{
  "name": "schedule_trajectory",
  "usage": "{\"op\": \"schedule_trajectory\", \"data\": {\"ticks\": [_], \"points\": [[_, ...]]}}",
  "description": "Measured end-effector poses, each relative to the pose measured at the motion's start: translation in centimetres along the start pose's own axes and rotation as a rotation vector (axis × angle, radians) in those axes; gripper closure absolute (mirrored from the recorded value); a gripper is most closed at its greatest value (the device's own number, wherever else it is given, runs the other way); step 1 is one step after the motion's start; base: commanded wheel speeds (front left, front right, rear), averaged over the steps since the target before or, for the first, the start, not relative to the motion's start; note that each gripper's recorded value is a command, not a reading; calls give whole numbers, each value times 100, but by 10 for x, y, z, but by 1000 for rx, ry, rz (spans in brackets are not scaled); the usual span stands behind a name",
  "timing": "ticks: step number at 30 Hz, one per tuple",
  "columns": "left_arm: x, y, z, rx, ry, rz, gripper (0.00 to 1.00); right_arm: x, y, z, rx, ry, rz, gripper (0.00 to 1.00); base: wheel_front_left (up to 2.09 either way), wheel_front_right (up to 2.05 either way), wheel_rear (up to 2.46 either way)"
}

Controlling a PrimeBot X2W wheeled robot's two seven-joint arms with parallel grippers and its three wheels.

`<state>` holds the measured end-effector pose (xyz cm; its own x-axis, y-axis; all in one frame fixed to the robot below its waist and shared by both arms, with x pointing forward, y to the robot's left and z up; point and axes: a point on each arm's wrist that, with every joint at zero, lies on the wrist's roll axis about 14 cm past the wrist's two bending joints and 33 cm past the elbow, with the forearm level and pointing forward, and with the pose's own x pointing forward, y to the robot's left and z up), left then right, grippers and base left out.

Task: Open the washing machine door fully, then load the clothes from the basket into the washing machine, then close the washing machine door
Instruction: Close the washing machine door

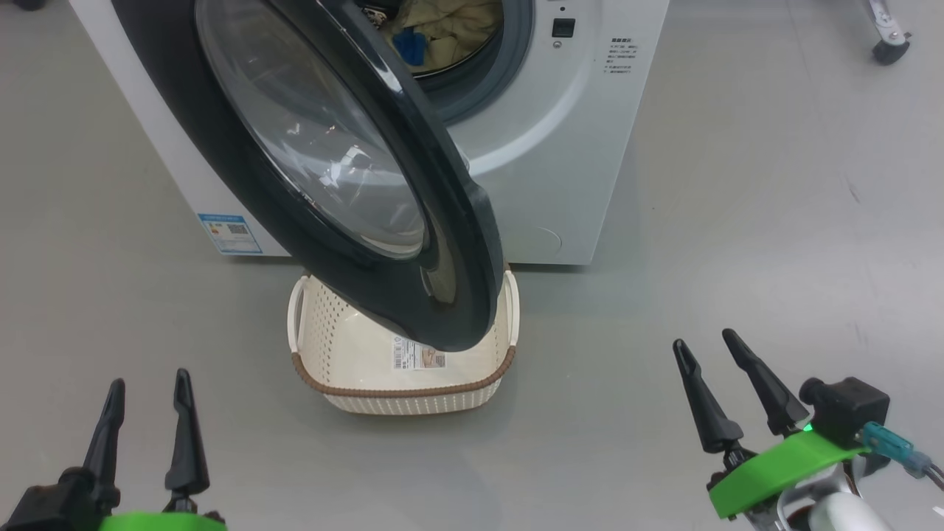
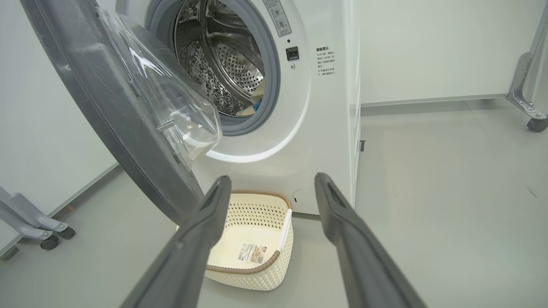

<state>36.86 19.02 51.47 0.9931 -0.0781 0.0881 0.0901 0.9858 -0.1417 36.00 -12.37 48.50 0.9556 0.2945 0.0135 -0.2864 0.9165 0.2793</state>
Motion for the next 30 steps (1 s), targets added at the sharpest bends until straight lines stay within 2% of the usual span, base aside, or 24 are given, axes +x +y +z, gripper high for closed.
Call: {"op": "schedule_trajectory", "data": {"ticks": [30], "points": [[-25, 9, -13, -9, 37, 39, 0, -9, -2, 8, -4, -25, -16, 0, 0, 0, 0]]}}
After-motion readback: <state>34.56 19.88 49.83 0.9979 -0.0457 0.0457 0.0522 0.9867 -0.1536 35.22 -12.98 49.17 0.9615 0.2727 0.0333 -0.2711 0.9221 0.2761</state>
